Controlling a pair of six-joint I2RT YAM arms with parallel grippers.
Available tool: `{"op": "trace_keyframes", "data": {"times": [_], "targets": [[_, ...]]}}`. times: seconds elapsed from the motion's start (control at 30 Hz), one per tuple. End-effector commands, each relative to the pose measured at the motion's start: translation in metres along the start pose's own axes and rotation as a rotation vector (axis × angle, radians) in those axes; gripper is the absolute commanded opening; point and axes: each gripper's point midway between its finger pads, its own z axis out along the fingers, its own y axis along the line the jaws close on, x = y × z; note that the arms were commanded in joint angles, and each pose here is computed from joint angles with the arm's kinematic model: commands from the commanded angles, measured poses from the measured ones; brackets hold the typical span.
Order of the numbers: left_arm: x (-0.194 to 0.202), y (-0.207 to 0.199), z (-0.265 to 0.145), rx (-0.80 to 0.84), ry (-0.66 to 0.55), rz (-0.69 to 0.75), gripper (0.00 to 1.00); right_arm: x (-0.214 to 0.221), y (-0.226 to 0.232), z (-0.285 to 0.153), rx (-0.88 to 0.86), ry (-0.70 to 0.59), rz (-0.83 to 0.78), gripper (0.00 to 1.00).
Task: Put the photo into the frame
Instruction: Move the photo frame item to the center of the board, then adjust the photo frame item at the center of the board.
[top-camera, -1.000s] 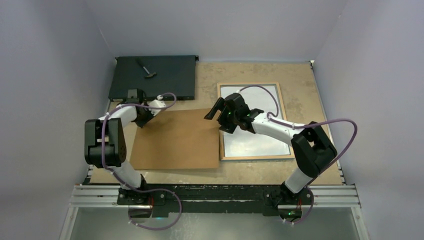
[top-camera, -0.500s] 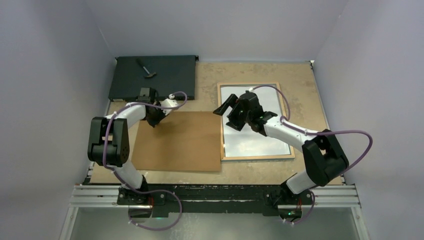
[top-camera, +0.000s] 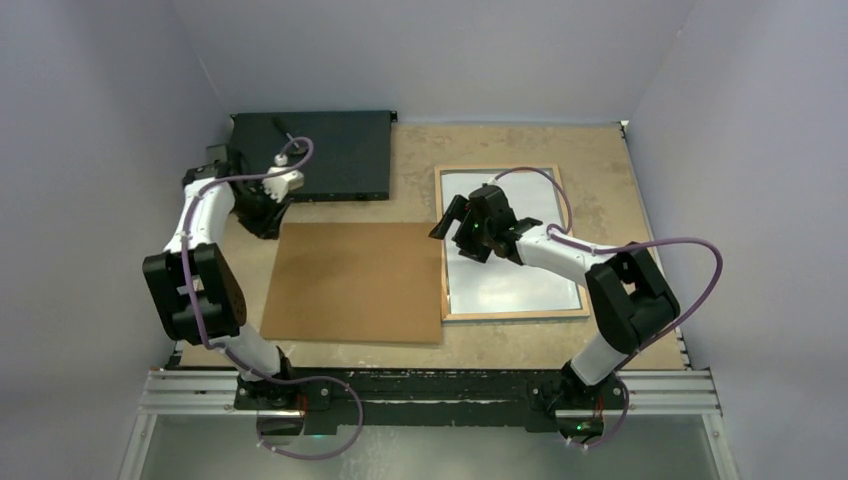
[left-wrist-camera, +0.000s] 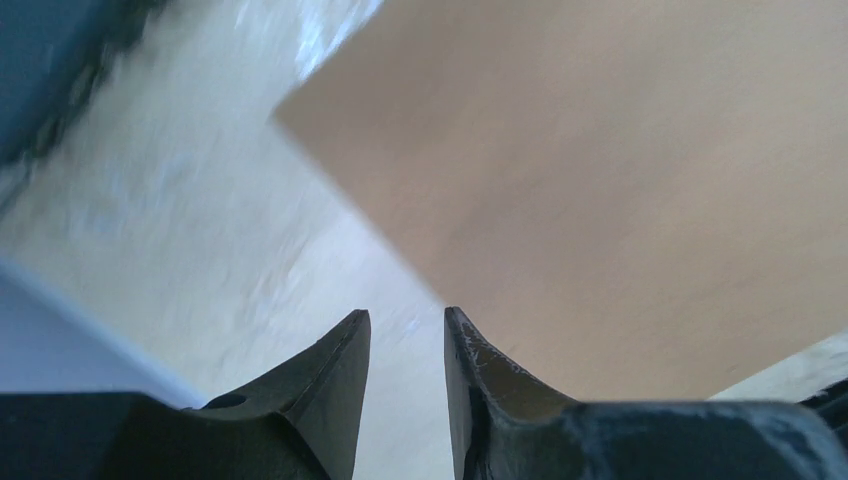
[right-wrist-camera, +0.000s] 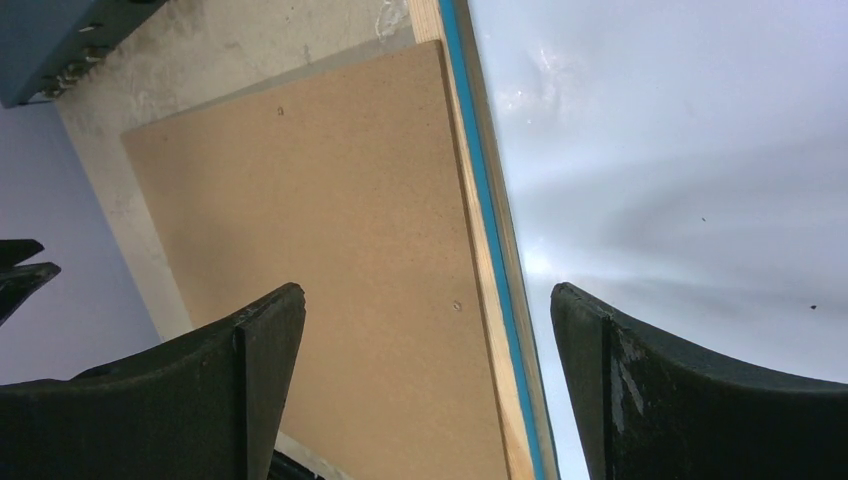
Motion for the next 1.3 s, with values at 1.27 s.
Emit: {"op": "trace_keyframes", "data": {"times": [1.27], "targets": [[0.105, -0.037, 0.092, 0.048, 0.205, -0.095, 0.28, -0.004, -0.026, -0.039, 0.066, -0.057, -0.133, 0.95]]}}
